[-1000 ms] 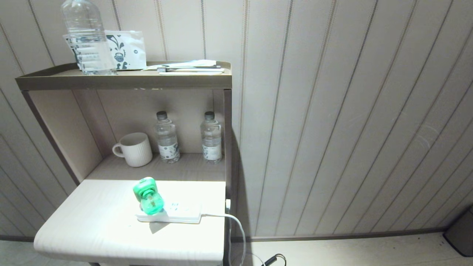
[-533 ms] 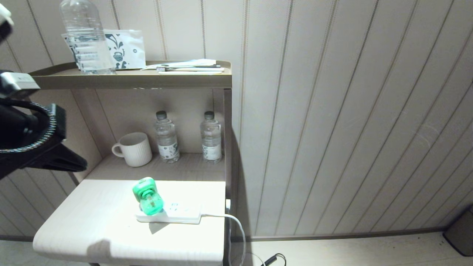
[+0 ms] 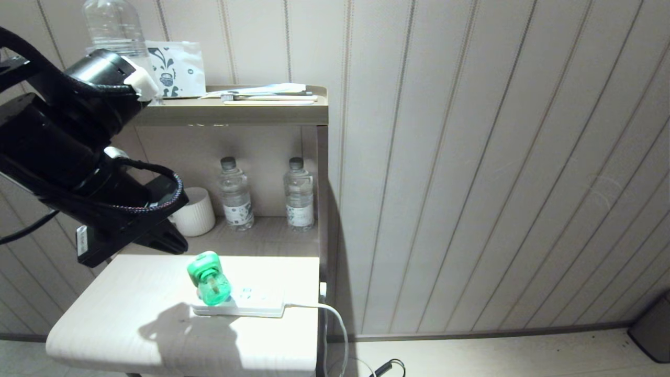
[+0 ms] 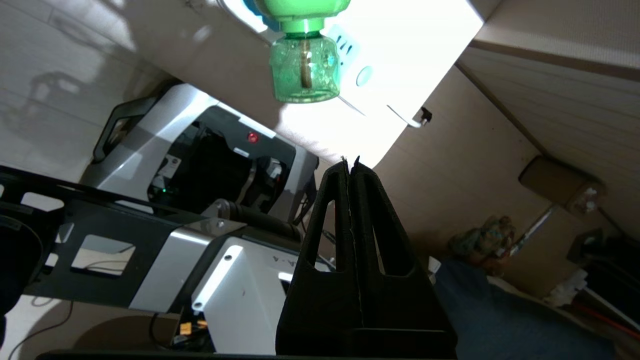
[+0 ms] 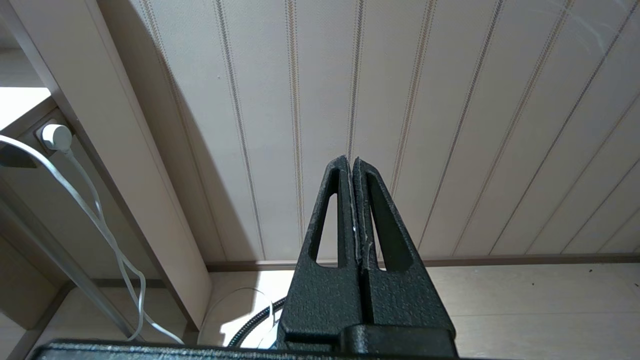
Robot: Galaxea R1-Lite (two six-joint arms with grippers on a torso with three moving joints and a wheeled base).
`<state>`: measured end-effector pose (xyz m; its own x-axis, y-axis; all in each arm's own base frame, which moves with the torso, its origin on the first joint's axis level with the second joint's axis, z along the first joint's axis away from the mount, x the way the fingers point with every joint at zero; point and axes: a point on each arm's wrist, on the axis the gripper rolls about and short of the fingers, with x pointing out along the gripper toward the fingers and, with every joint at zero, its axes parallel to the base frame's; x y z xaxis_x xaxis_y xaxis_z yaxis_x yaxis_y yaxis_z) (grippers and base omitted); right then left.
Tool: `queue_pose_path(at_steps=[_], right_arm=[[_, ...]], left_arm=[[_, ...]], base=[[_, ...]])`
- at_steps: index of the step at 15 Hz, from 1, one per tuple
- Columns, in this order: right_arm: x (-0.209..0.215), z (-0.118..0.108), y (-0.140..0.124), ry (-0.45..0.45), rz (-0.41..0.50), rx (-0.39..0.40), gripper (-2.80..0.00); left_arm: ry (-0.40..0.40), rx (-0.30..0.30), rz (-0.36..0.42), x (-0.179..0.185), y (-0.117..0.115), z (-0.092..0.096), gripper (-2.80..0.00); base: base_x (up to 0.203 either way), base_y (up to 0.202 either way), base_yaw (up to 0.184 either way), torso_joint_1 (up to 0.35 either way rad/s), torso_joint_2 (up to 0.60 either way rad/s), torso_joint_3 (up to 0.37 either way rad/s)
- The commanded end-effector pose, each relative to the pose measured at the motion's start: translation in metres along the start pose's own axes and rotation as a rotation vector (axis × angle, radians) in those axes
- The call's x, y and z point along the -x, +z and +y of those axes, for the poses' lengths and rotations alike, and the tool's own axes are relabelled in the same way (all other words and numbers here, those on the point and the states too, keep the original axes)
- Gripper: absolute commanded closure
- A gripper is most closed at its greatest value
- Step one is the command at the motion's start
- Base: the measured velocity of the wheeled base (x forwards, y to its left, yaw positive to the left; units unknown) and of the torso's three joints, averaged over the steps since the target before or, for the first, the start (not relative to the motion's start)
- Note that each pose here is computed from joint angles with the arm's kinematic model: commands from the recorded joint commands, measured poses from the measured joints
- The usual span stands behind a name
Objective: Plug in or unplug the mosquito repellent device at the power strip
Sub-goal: Hold the socket with your right hand and unplug it with your left hand
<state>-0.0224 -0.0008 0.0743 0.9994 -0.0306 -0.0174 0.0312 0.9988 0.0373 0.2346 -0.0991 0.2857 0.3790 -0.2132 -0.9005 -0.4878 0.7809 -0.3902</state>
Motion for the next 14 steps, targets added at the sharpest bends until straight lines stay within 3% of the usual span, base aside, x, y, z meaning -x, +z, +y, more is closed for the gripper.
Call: queue_pose_path(at_steps=[1, 5, 10, 14], right_arm=[[0.0, 0.0, 0.0, 0.0, 0.0, 0.0, 0.0], [0.0, 0.0, 0.0, 0.0, 0.0, 0.0, 0.0], [0.0, 0.0, 0.0, 0.0, 0.0, 0.0, 0.0], [0.0, 0.0, 0.0, 0.0, 0.001, 0.0, 0.0]], left_arm=[[0.03, 0.009, 0.015, -0.012, 0.002, -0.003, -2.8], [0.095, 0.046, -0.04, -0.028, 0.009, -0.007, -2.8], [0.136, 0.067, -0.022, -0.051, 0.014, -0.012, -2.8], [0.171, 0.114, -0.023, -0.064, 0.024, -0.005, -2.8]], base=[[0.0, 0.0, 0.0, 0.0, 0.0, 0.0], [0.0, 0.0, 0.0, 0.0, 0.0, 0.0], [0.0, 0.0, 0.0, 0.0, 0.0, 0.0], [0.0, 0.0, 0.0, 0.0, 0.0, 0.0]])
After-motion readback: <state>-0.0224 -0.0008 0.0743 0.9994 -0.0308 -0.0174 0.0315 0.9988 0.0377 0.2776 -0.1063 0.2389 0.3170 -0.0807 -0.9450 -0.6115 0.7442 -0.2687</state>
